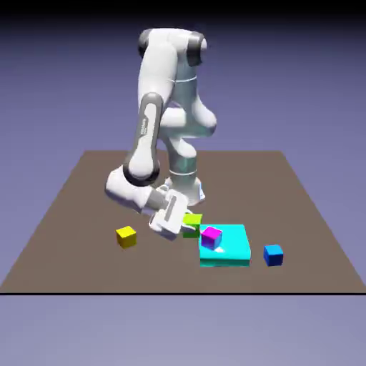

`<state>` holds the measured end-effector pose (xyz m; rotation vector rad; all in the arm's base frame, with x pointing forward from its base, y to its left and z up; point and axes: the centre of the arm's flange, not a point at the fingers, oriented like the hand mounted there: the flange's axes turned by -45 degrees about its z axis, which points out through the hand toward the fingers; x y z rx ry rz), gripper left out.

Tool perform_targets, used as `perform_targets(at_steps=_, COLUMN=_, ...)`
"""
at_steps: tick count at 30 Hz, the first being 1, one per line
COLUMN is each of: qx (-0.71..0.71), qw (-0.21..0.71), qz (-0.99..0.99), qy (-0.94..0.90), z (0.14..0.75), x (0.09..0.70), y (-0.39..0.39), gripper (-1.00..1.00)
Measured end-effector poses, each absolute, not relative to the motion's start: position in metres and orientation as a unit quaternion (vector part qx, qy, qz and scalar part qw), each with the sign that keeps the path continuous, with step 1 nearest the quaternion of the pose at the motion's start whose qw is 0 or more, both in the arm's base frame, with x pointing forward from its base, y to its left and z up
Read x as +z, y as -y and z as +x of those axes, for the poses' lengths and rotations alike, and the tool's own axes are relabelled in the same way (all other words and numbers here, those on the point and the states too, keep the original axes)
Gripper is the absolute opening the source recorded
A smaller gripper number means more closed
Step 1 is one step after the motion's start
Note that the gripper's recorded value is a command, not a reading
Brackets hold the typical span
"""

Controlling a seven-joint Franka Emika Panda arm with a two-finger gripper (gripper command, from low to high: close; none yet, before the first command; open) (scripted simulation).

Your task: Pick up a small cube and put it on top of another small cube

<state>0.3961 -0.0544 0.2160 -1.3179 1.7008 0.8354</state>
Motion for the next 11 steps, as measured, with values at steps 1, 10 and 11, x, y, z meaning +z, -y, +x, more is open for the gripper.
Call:
perform_targets(at_steps=1, qx=0.325, qw=0.402, qz=-0.519, qy=-0.680, z=0.390, x=0.221, y=0.051, gripper=-1.00)
perform_targets(at_steps=10, qx=0.326, qw=0.397, qz=-0.545, qy=-0.663, z=0.386, x=0.189, y=-0.004, gripper=1.00)
perform_targets(at_steps=11, qx=0.326, qw=0.398, qz=-0.544, qy=-0.663, z=0.385, x=0.201, y=0.008, gripper=1.00)
